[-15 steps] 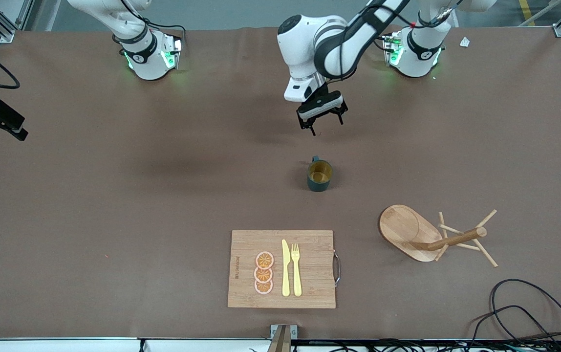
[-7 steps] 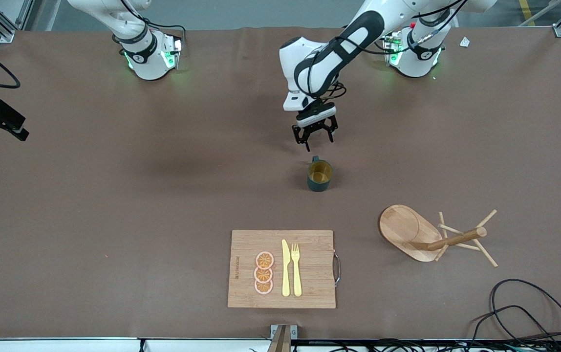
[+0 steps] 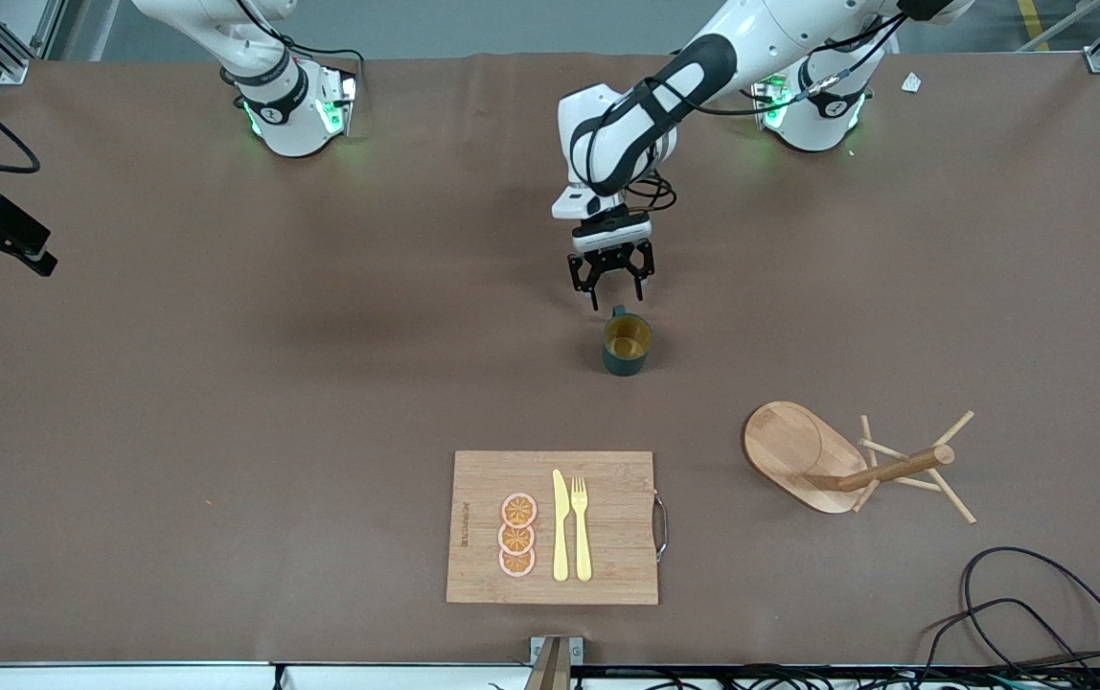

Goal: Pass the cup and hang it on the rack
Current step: 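Lower the left gripper and grasp the teal mug by its handle, then lift the teal mug with the left gripper toward the wooden rack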

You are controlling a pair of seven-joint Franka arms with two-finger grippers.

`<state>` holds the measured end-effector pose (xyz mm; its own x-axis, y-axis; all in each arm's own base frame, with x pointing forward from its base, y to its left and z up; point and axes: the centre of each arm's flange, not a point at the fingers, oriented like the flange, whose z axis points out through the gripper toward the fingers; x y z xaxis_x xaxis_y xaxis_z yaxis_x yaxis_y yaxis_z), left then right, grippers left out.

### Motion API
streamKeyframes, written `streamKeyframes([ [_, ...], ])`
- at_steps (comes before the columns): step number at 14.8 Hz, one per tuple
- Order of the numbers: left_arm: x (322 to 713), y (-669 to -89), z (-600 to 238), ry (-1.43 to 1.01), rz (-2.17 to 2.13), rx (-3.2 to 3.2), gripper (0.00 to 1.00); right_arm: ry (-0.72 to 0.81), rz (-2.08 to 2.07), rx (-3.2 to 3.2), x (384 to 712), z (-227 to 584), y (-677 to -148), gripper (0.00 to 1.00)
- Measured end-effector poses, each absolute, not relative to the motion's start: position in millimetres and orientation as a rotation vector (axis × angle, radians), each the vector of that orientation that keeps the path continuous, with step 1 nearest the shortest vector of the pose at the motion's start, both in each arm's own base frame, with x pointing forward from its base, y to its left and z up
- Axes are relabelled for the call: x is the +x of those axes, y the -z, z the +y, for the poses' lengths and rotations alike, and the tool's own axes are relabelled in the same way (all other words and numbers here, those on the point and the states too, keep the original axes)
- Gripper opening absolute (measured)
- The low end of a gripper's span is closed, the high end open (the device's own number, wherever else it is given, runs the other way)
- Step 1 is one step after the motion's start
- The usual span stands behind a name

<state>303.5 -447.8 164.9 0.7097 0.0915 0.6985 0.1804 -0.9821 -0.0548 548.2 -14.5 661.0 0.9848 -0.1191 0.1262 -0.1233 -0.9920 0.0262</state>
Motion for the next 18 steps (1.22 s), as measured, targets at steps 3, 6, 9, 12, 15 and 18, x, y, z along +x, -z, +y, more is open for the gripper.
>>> streamKeyframes([
  [3, 303.7, -160.5, -442.0, 1.126, -0.213, -2.787, 0.85, -0.194, -0.189, 3.096, 548.2, -14.4, -661.0, 1.0],
  [6, 306.9, -157.3, -434.9, 1.137, -0.194, -2.778, 0.85, -0.194, -0.189, 3.096, 548.2, -14.4, -661.0, 1.0],
  [9, 316.7, -156.4, -428.7, 1.17, -0.173, -2.768, 0.83, -0.193, -0.189, 3.097, 548.2, -14.4, -660.9, 1.0],
  [12, 324.9, -158.9, -427.8, 1.167, -0.191, -2.783, 0.71, -0.19, -0.189, 3.098, 548.2, -14.3, -660.6, 1.0],
  [15, 327.7, -160.6, -432.6, 1.167, -0.2, -2.796, 0.57, -0.188, -0.19, 3.103, 548.1, -13.8, -660.3, 1.0],
  [18, 330.4, -158.8, -438.8, 1.16, -0.212, -2.807, 0.23, -0.187, -0.19, 3.104, 548.1, -13.6, -660.2, 1.0],
])
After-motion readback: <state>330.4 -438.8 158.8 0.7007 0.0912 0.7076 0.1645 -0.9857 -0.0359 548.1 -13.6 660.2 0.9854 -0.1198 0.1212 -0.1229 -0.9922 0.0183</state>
